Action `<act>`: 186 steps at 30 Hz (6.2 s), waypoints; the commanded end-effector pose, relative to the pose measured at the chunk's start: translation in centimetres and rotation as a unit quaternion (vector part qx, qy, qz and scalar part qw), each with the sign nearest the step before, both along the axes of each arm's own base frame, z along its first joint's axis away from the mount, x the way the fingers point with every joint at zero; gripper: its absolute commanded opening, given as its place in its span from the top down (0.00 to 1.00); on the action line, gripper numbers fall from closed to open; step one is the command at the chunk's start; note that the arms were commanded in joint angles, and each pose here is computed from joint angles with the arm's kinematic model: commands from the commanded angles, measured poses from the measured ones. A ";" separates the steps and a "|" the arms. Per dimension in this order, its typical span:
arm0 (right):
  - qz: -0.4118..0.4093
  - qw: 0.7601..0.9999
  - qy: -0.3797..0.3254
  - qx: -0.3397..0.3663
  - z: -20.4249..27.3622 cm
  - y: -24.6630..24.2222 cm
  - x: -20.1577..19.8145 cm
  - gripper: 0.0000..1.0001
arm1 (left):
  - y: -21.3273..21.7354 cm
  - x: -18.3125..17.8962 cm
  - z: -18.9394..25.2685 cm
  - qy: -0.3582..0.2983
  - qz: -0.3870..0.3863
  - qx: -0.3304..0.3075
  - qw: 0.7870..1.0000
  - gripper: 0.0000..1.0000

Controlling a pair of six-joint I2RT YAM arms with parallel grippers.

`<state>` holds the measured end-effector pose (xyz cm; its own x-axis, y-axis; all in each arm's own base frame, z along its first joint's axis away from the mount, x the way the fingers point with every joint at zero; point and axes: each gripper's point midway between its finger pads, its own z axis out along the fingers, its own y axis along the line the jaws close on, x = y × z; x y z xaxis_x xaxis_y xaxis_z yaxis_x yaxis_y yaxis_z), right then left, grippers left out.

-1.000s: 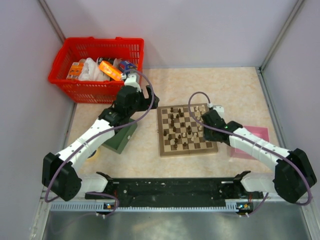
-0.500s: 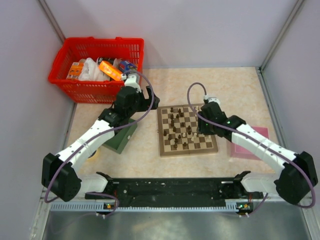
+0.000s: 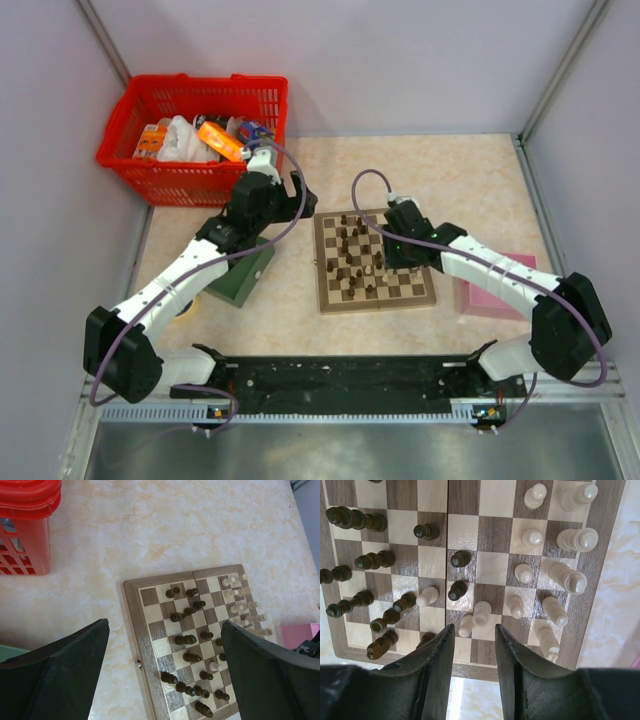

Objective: Set up the chess pieces on the board

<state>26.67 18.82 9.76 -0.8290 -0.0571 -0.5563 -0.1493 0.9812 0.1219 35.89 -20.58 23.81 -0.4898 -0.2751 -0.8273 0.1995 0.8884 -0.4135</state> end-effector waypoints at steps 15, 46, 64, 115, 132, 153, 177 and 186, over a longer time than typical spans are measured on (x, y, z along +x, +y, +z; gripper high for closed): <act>0.010 1.000 -0.013 -0.009 -0.1 1.5 1.9 0.64 | 0.5 0.2 2.1 -0.034 0.006 -0.019 0.999 0.01; 0.015 0.999 0.008 -0.034 -1.9 1.4 1.7 0.69 | 1.3 0.1 1.9 -0.032 0.014 -0.019 0.999 0.01; 0.017 0.999 0.005 -0.036 -1.1 1.3 1.4 0.70 | 1.4 0.0 1.9 -0.032 0.014 -0.021 0.999 0.01; -0.007 0.997 -0.072 0.013 6.2 -0.3 0.3 0.89 | 1.4 0.0 1.8 -0.031 0.013 -0.023 0.999 0.01; -0.082 0.996 -0.001 -0.029 0.1 -6.0 -5.8 0.90 | 1.3 -0.3 2.2 -0.036 0.010 -0.034 0.999 0.01; -0.114 0.993 -0.009 -0.032 -2.5 -6.8 -4.7 0.90 | 1.2 -0.2 1.9 -0.032 0.010 -0.035 0.999 0.01; -0.115 0.993 -0.006 -0.027 -3.3 -7.3 -4.4 0.82 | 0.6 0.1 1.7 -0.029 0.002 -0.042 0.999 0.01; -0.105 0.994 -0.024 -0.003 -1.2 -6.7 -4.1 0.65 | 0.5 0.1 1.9 -0.031 -0.002 -0.044 0.999 0.01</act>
<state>21.50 11.66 6.27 -0.8363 0.0875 -0.5413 0.0634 0.9960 0.0631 35.47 -19.71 24.59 -0.4703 -0.3233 -0.8211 0.2037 0.8656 -0.4575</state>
